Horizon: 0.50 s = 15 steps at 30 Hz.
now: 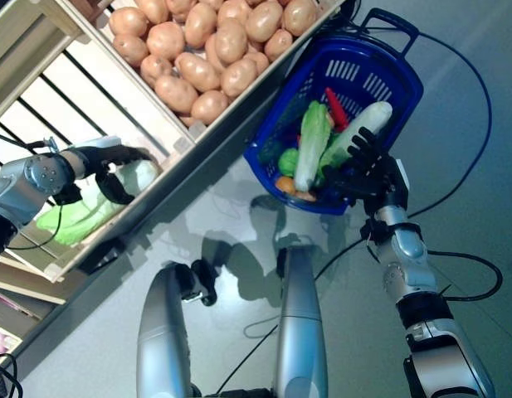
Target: Put vegetables into the basket
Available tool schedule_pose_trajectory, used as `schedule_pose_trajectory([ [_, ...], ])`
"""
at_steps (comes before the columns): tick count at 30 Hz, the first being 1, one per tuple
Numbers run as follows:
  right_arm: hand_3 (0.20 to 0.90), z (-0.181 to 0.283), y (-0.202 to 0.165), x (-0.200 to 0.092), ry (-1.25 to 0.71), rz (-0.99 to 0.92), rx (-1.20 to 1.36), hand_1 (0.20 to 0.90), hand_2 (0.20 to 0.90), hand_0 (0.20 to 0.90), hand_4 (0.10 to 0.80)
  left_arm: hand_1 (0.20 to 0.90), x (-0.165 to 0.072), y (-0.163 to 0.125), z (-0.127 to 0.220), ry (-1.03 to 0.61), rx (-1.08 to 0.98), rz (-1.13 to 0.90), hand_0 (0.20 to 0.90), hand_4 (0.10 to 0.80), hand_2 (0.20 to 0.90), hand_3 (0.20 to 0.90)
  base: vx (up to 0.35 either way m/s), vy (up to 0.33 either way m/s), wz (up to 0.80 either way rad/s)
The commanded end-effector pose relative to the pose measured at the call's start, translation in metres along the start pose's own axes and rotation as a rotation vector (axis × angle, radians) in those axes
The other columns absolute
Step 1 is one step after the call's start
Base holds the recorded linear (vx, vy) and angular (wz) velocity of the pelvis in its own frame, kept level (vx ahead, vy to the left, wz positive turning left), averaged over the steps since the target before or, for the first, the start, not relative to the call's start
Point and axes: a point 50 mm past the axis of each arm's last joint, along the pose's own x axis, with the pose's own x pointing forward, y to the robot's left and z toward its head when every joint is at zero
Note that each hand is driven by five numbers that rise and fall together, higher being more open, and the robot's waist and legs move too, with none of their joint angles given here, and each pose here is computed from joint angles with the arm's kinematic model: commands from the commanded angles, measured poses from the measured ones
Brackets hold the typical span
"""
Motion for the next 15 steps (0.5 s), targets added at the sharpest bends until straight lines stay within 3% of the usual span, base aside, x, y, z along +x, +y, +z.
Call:
schedule_pose_trajectory([
  [1, 0.9, 0.05, -0.004, 0.007, -0.262, 0.008, 0.057, 0.9, 0.9, 0.9, 0.8, 0.3, -0.011, 0.038, 0.003, -0.053, 0.021, 0.215, 0.3, 0.4, 0.3, 0.3, -0.042, -0.023, 0.03],
  [15, 0.9, 0.054, 0.006, 0.01, -0.293, 0.043, 0.076, 0.9, 0.9, 0.9, 0.8, 0.3, -0.012, 0.033, -0.009, -0.012, 0.028, 0.258, 0.3, 0.4, 0.3, 0.3, -0.002, -0.001, 0.0],
])
